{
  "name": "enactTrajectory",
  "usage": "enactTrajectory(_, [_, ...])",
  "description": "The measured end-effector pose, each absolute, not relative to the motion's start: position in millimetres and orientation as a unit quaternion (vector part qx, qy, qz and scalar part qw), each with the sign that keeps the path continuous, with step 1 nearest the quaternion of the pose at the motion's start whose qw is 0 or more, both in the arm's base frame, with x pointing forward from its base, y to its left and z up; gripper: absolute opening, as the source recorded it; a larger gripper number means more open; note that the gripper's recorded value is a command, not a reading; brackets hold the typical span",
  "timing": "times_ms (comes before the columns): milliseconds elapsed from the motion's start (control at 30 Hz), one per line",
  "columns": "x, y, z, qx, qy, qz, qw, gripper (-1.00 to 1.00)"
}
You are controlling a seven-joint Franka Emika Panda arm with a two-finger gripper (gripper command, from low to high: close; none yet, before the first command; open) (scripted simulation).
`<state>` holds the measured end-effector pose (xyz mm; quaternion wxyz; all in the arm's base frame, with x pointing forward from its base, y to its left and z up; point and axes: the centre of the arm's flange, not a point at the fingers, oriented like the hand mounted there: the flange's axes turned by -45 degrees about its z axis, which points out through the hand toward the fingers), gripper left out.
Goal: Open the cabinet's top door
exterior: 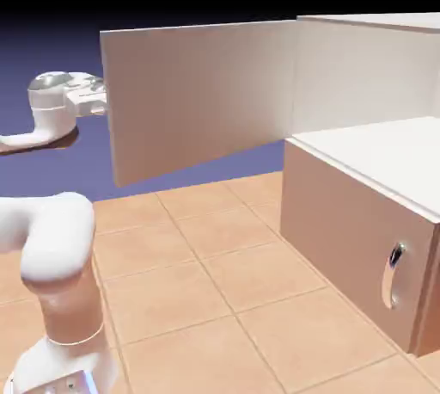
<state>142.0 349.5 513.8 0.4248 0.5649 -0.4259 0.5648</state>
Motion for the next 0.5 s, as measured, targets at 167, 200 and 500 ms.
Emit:
enactTrajectory(167, [144,392,514,0.547,-0.448,0.547,0.447,-1.00])
enactTrajectory(200, [145,400,514,0.544,-0.453,0.544,0.451,-1.00])
enactTrajectory(500, [155,464,514,0.515,-0.485,0.514,0.484,-1.00])
